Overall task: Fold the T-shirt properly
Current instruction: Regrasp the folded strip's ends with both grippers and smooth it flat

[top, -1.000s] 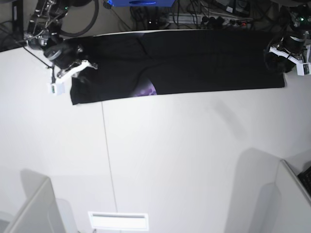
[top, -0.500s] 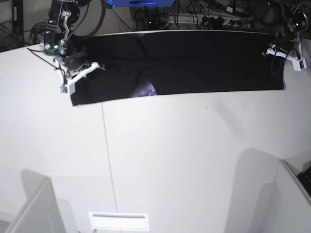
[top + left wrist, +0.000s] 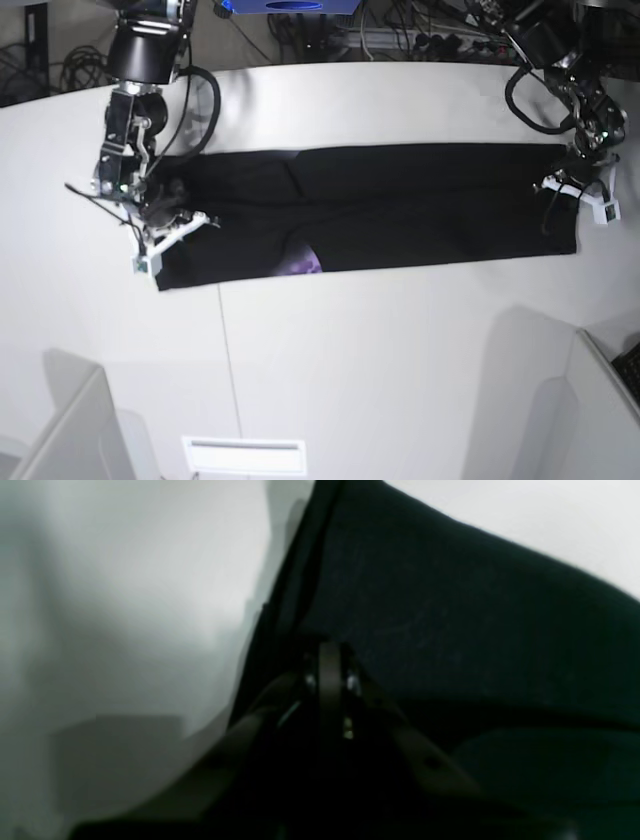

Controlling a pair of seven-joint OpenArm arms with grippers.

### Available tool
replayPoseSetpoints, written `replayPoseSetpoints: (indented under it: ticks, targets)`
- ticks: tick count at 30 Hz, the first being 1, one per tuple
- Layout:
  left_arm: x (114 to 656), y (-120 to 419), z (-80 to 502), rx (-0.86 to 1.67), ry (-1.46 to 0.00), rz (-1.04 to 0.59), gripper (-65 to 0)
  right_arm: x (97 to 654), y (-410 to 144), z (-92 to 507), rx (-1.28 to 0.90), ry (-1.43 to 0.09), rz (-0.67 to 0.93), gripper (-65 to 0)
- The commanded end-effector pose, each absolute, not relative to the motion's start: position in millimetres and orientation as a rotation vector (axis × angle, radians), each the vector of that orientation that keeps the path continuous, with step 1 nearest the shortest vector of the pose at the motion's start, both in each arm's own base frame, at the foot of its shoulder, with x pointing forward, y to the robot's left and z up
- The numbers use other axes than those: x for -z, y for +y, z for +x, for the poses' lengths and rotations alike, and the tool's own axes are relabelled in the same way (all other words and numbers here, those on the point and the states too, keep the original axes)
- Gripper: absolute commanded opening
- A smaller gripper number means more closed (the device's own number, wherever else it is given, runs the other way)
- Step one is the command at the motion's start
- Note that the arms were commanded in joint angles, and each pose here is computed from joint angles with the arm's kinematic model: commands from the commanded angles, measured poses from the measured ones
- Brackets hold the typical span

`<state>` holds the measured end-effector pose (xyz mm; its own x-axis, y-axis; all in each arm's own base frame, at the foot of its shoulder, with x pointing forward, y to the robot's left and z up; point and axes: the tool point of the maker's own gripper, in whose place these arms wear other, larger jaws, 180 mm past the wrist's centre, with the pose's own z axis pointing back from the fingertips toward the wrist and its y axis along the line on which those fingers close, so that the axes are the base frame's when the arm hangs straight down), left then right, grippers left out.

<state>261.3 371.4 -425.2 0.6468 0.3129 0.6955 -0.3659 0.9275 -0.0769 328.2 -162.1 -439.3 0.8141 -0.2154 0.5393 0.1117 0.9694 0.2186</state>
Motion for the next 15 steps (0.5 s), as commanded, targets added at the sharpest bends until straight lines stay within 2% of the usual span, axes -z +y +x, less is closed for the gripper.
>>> replayPoseSetpoints:
  ticks: [1, 5, 9, 12, 15]
  targets:
    - [423.8, 378.5, 260.4, -0.386, -0.749, 0.107, -65.0, 432.9, -174.1, 334.8, 0.178, -0.605, 0.135, -65.0]
    - [398.2, 384.6, 270.5, -0.406, -0.795, 0.097, -65.0, 398.9, -174.9, 347.2, 0.155, -0.687, 0.125, -65.0]
    - [335.2, 403.8, 274.8, -0.446, -0.93, 0.087, -65.0, 345.0, -173.0, 356.4, 0.124, -0.82, 0.117, -65.0]
    - [293.7, 415.1, 259.9, -0.453, -1.011, 0.118, -65.0, 309.9, -157.9, 353.8, 0.115, -0.905, 0.212, -65.0]
    - [279.7, 422.7, 232.8, -0.464, -1.034, 0.153, -65.0, 289.9, -144.4, 342.2, 0.104, -0.943, 0.297, -65.0]
